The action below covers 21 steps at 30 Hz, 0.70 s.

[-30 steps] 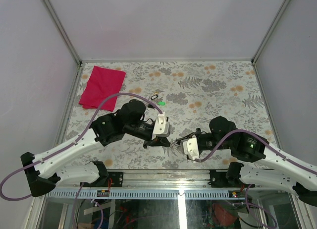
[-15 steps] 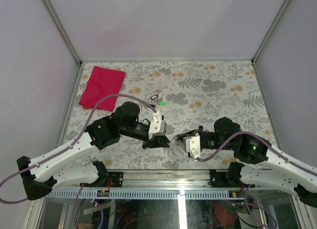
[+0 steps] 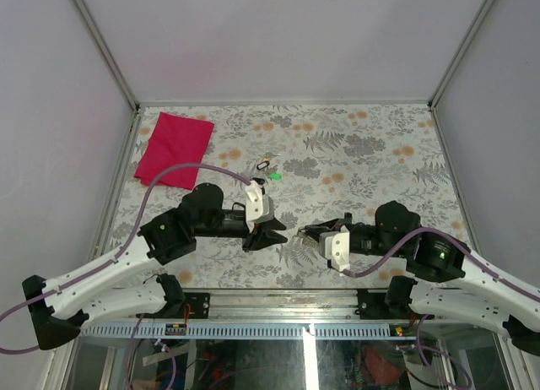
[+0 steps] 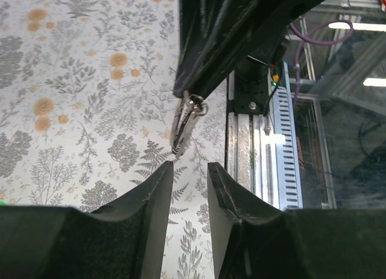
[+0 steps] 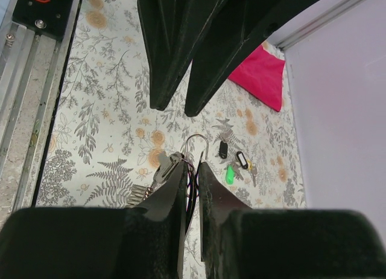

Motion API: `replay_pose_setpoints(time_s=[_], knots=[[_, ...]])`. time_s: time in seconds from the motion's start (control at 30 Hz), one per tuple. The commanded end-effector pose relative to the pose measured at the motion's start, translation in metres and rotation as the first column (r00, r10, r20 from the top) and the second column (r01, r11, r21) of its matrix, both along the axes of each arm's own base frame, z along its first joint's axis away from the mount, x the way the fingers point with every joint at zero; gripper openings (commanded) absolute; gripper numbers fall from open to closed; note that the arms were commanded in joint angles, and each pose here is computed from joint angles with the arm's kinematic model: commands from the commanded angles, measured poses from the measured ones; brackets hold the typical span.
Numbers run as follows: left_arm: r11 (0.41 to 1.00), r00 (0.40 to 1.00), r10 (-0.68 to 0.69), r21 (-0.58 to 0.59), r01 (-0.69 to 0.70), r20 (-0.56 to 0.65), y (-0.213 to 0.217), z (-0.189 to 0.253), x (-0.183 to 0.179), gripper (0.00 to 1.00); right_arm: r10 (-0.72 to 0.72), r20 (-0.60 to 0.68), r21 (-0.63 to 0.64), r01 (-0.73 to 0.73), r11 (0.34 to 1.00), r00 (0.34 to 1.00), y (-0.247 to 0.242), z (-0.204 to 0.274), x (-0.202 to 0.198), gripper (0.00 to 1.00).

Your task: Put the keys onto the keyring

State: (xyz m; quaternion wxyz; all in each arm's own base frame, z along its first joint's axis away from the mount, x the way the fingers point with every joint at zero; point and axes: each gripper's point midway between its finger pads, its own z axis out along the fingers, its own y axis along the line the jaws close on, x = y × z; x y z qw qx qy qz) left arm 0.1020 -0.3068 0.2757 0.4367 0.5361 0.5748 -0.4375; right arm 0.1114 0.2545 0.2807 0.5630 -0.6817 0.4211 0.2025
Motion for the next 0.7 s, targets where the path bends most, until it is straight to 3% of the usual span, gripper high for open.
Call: replay_pose_setpoints(time_s=[0.0, 0.3, 0.67], knots=[[0.984, 0.992, 0.124, -0.135, -0.119, 0.028, -0.002, 0.028, 0.019, 0.32, 0.001, 0.051, 0.120, -0.007, 0.993, 0.999, 0.001, 0.033, -0.002, 0.00], [0.955, 0.982, 0.188, -0.232, -0.184, -0.006, -0.005, 0.035, 0.030, 0.40, 0.038, 0.075, 0.185, -0.051, 0.981, 0.996, -0.002, 0.050, -0.012, 0.00], [0.951, 0.999, 0.044, -0.307, -0.043, -0.001, -0.022, 0.046, 0.012, 0.50, 0.063, 0.087, 0.226, -0.082, 0.971, 0.994, -0.001, 0.060, -0.017, 0.00]])
